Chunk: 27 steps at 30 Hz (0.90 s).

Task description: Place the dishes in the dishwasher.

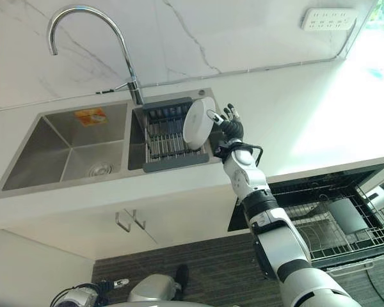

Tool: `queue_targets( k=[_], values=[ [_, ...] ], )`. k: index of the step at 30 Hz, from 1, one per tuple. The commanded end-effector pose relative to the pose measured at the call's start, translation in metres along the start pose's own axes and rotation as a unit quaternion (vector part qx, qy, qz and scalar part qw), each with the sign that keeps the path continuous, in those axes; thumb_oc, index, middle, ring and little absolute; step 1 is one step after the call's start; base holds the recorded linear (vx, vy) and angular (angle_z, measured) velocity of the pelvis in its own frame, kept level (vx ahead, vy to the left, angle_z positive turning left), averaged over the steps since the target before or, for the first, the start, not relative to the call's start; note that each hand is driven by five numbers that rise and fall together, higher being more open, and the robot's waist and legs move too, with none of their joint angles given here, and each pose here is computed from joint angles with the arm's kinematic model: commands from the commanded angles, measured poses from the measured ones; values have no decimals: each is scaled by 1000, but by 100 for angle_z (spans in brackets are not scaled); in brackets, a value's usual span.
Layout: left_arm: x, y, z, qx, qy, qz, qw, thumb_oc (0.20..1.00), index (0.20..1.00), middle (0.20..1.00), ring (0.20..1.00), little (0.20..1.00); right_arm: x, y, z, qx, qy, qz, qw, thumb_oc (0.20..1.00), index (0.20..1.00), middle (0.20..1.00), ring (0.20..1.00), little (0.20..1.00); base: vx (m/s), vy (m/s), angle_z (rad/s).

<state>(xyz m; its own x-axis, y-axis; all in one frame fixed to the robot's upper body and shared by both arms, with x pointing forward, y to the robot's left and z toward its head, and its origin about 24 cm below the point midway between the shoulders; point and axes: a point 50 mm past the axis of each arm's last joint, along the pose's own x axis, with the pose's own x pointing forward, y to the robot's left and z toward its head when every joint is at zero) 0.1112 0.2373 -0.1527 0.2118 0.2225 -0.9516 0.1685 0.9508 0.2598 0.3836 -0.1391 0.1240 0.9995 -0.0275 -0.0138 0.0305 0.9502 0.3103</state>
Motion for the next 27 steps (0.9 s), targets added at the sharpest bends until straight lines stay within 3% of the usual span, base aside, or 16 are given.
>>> queue_targets(
  k=[1,27],
  values=[
    [1,-2,7,24,7,6,1000,1000,1000,1000,1000,1000,7,-2,29,3,-47,3,999,1000,1000,1000,1000,1000,-17,104,11],
    [-1,3,26,17,-8,-3,1000,1000,1000,1000,1000,1000,17,-3,59,-25,-66,22,997,1000,1000,1000,1000,1000,3,10,2]
  ],
)
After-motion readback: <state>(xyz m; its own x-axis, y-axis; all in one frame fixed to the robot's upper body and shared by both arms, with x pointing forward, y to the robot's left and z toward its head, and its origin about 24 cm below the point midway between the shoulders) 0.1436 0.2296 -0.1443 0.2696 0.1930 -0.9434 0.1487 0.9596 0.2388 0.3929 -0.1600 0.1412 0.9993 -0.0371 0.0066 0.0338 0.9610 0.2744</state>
